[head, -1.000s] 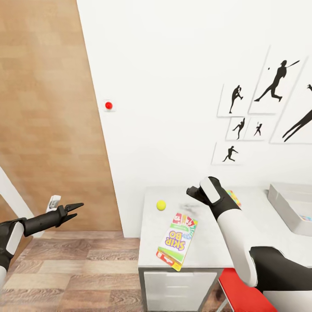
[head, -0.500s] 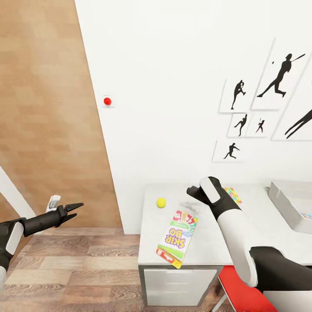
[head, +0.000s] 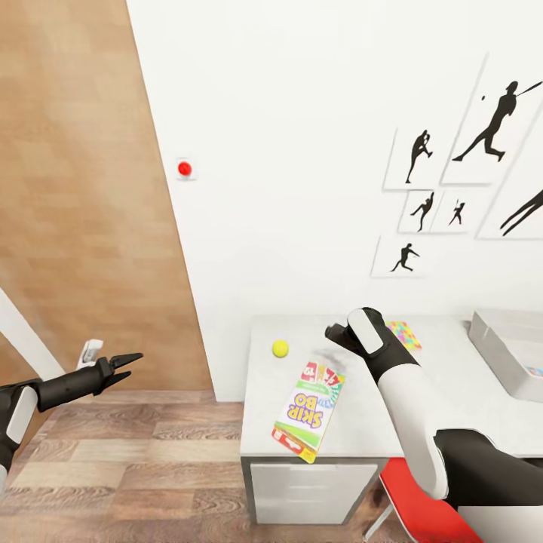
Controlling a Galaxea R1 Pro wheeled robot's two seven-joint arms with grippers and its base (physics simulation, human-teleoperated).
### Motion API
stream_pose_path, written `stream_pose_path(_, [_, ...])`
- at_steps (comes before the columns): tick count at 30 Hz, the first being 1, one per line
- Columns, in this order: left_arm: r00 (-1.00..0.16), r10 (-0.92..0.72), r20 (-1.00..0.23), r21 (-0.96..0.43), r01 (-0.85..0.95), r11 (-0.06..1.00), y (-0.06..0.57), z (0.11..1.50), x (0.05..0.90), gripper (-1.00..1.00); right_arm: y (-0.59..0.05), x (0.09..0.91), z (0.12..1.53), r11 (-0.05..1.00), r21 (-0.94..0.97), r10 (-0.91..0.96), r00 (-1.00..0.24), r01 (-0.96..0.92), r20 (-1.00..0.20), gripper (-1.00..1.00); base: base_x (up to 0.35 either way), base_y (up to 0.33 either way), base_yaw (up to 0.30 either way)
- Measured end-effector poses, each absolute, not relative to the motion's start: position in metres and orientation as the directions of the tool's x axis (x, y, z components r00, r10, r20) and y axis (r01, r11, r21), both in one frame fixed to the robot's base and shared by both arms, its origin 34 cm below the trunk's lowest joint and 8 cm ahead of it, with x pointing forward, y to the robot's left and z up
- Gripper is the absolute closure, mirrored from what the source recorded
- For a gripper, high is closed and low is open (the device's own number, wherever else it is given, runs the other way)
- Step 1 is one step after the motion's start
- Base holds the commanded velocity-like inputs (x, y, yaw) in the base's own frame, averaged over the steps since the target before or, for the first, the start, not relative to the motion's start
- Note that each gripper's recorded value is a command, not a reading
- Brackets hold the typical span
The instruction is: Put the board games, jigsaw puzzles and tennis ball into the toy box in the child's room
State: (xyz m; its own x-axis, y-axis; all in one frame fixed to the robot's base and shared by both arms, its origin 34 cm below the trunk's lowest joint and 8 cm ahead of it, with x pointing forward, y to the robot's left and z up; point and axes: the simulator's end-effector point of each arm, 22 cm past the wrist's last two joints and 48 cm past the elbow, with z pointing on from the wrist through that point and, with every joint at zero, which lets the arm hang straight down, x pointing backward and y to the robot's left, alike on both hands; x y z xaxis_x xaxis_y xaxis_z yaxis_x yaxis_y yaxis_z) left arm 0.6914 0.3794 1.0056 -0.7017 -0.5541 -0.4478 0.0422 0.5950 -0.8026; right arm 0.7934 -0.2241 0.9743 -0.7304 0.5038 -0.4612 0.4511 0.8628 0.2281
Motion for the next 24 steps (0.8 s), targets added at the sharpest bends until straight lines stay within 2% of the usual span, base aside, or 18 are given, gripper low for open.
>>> stream_pose_path(24, [-0.718,-0.555,-0.42,-0.803,0.01,0.596,0.38,0.983,0.691,-1.0,-0.231,0.8,0.955,0.854,0.213,0.515,-0.72,0.474,-0.464,-1.0,0.0,0.0,0.0])
